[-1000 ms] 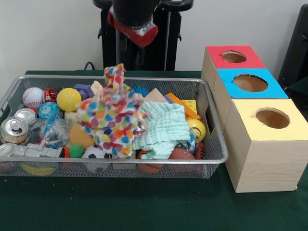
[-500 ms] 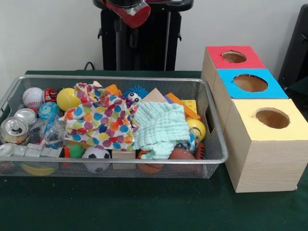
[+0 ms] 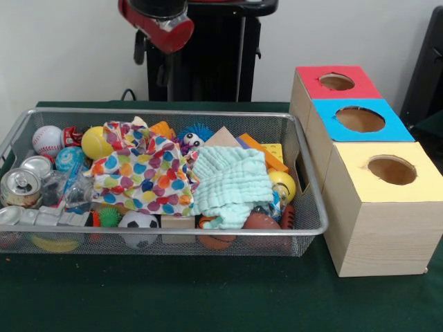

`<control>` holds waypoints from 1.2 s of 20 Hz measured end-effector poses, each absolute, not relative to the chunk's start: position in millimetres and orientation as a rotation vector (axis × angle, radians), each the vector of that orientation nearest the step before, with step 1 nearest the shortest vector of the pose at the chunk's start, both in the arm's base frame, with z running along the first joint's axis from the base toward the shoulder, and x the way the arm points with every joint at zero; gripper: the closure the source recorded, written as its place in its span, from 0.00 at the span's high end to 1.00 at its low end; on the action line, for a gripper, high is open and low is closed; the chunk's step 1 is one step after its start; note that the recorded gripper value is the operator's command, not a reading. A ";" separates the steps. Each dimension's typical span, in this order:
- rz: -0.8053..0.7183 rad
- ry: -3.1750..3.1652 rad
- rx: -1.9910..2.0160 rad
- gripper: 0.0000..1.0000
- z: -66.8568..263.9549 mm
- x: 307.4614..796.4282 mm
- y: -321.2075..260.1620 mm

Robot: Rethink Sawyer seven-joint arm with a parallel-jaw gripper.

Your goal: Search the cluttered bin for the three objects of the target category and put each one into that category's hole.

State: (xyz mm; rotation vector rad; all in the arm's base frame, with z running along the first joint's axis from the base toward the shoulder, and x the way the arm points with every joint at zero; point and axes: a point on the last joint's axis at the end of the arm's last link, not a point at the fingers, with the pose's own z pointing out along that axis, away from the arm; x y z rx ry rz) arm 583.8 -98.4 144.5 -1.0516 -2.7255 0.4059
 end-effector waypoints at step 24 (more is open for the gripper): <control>0.623 -3.100 -1.018 1.00 17.3 609.2 -205.9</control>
